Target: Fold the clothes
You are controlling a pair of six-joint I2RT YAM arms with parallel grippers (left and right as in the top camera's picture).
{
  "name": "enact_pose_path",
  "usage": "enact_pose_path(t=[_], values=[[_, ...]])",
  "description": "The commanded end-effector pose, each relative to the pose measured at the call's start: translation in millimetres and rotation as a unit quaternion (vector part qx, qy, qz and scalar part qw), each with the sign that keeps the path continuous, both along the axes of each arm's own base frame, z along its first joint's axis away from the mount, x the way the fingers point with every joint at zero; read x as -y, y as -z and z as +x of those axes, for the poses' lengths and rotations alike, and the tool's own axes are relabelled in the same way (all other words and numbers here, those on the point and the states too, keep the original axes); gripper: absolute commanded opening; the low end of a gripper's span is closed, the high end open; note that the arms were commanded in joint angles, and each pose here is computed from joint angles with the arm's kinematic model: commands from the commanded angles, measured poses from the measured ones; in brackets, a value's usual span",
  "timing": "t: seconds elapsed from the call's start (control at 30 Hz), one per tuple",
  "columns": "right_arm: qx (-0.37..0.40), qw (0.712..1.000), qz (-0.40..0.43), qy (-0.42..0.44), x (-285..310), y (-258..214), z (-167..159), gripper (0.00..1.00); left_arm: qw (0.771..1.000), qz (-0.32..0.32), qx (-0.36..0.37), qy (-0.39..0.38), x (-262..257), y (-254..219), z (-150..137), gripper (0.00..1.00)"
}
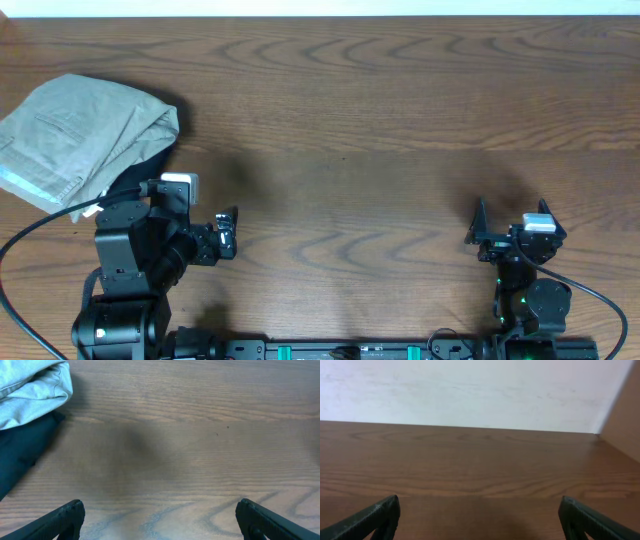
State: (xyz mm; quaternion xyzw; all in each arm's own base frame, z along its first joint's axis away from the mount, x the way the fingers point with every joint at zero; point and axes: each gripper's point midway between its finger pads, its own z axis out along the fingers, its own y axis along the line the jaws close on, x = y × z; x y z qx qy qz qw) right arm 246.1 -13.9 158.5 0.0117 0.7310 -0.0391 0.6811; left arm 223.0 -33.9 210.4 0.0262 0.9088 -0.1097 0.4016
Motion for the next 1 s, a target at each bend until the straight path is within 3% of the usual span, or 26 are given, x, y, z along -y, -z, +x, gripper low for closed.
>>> enact_pose_path(t=[0.0, 0.3, 0.43, 0.77, 0.97], values=[[-0.001, 1.0, -0.006, -0.003, -0.4, 0.8, -0.3, 0.99, 1.0, 0.005, 0.001, 0.003, 0.1, 0.0, -0.6, 0.98], [-0.001, 1.0, -0.006, -0.003, -0.4, 0.8, -0.3, 0.99, 0.998, 0.041, 0.034, -0.013, -11.4, -1.4, -14.0, 0.98], [-0.001, 1.0, -0.006, -0.003, -0.4, 0.8, -0.3, 0.99, 0.998, 0.042, 0.051, -0.014, -11.0, 23.7, -26.3, 0.98], [-0.001, 1.0, -0.006, -0.003, -0.4, 0.8, -0.3, 0.99, 0.968, 0.043, 0.244, -0.023, -12.1, 36.9, 3.8, 0.98], [-0.001, 1.0, -0.006, -0.003, -0.4, 0.8, -0.2, 0.99, 0.949, 0.053, 0.308, -0.046, -19.2, 41.2, 15.6, 0.98]])
